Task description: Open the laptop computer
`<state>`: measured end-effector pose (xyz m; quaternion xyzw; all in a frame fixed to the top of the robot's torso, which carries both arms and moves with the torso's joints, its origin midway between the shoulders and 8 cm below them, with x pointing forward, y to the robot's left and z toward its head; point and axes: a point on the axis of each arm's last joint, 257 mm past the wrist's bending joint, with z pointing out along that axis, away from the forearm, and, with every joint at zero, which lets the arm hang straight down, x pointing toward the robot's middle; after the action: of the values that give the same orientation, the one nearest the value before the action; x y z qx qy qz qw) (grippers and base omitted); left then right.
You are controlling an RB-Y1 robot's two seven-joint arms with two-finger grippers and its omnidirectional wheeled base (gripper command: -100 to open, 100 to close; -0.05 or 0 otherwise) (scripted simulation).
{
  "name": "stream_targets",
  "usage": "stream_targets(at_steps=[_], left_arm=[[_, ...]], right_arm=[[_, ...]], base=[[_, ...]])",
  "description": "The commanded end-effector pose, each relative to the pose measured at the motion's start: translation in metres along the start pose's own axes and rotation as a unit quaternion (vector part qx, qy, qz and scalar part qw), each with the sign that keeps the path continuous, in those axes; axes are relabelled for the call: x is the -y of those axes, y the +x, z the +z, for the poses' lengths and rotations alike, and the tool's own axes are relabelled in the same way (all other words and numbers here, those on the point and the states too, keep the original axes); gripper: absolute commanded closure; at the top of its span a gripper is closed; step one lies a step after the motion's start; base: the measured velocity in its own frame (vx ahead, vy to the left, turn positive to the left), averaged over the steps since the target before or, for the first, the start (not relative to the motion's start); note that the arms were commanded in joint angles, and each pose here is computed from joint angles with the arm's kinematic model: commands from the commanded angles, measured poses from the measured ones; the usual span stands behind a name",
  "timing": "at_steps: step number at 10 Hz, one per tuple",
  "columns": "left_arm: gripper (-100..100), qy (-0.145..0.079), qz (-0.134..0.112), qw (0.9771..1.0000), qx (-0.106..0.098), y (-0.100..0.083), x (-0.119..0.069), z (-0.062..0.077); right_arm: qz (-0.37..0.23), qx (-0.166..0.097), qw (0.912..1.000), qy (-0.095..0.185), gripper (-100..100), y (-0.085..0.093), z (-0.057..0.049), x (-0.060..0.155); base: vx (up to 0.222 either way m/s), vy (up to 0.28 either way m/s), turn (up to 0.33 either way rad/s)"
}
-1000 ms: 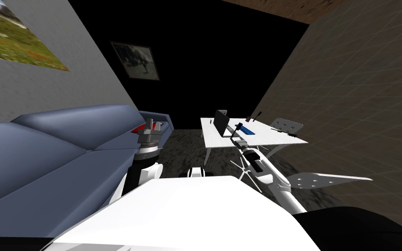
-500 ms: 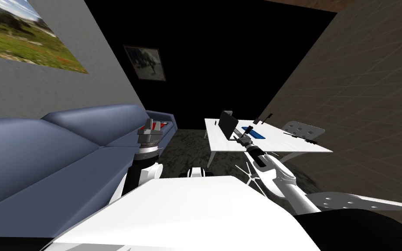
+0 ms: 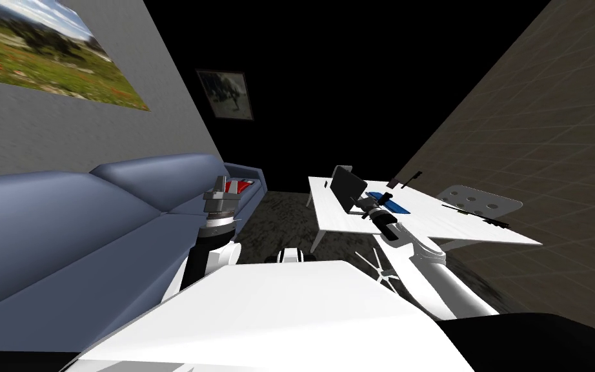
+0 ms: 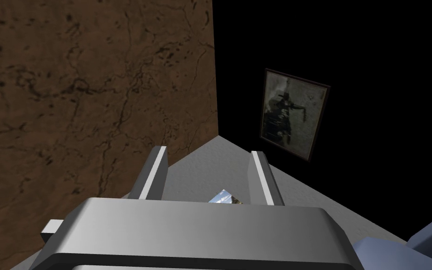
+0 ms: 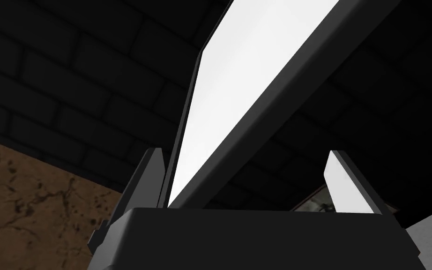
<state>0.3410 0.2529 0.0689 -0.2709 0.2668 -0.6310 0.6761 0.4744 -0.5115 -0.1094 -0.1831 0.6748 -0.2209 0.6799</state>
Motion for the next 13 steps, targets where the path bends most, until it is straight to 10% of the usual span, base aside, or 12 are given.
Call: stream_targets(at_steps=[1, 11, 13], left_arm=[[0, 0.0, 0.0, 1.0, 0.0, 0.0, 0.0, 0.0], [0, 0.0, 0.0, 1.0, 0.0, 0.0, 0.0, 0.0], [0, 0.0, 0.0, 1.0, 0.0, 0.0, 0.0, 0.0]], right_arm=[[0.0, 0.0, 1.0, 0.0, 100, 0.0, 0.0, 0.0], [0.18, -0.002, 0.9835, 0.017, 100, 0.012, 0.015, 0.014], [0.244, -0.003, 0.9695, 0.024, 100, 0.025, 0.018, 0.009]], base=[[0.006, 0.003, 0.002], [-0.039, -0.071, 0.037], [-0.034, -0.091, 0.046]])
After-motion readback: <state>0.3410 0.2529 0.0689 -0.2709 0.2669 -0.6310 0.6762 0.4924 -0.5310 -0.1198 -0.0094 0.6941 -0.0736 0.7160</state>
